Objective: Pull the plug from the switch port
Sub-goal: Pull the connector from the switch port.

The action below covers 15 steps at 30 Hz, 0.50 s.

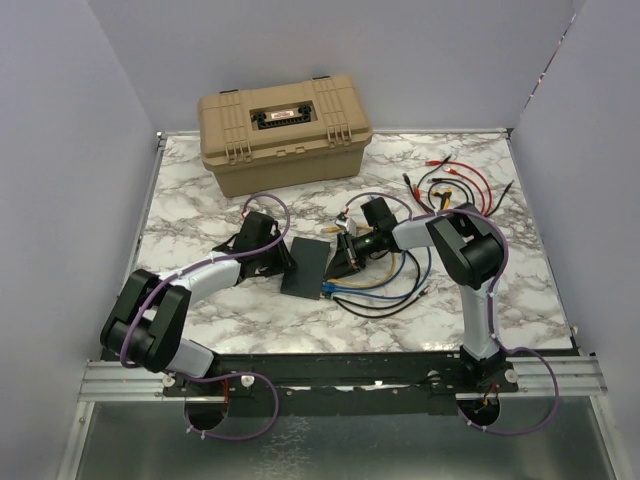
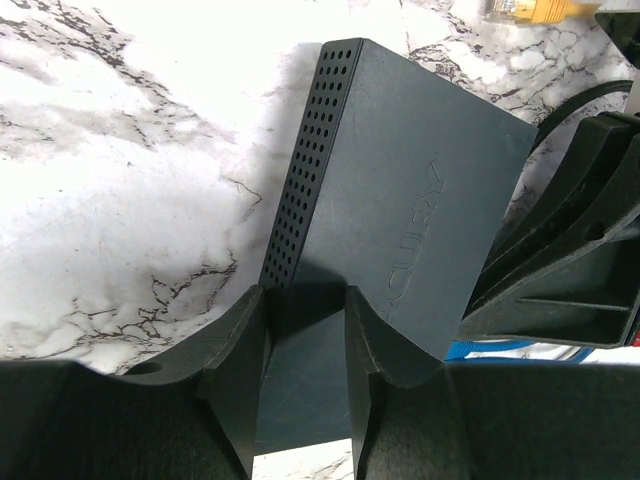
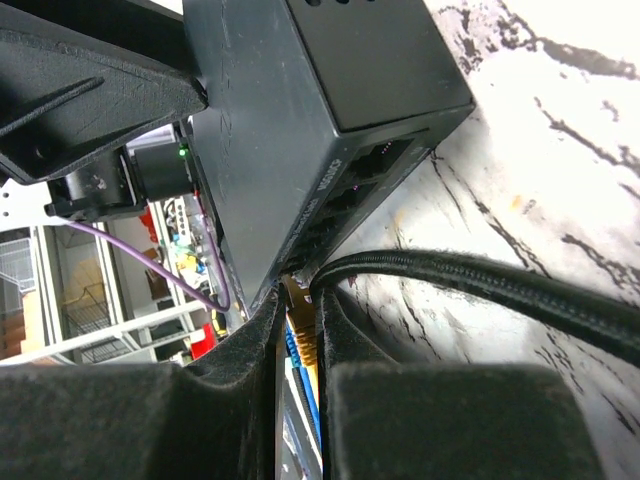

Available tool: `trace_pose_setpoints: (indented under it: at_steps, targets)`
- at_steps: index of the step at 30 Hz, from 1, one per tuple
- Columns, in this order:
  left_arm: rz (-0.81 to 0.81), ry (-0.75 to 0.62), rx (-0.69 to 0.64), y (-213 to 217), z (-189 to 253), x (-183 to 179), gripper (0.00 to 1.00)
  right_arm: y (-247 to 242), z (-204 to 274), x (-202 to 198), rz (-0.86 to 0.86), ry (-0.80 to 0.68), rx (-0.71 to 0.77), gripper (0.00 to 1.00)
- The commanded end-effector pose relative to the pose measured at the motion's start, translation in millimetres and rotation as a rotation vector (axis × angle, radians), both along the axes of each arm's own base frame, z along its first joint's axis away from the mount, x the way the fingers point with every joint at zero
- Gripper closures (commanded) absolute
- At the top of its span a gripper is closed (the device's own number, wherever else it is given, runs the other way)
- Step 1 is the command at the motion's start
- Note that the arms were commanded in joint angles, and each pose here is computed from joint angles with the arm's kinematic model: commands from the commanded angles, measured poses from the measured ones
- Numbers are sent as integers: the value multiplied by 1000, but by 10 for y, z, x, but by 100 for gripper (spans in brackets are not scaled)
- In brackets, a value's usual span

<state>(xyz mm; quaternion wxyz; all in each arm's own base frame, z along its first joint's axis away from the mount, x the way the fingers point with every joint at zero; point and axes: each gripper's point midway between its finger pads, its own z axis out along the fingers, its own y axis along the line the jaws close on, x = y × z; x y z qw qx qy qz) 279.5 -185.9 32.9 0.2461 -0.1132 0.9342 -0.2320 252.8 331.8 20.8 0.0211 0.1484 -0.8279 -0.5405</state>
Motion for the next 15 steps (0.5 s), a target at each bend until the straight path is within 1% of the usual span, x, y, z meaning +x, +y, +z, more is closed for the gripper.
trace_pose_setpoints:
  at_steps: [1,7,15]
  targets:
    - [-14,215,156,264,-545,-485,100,-31,-186,-36,8,-14,-31,100]
    - [-9,251,189,326,-642,-545,100,-151,-160,10,-3,-30,-32,100]
    - [-1,281,220,379,-739,-565,100,-303,-171,-108,32,-39,-73,100]
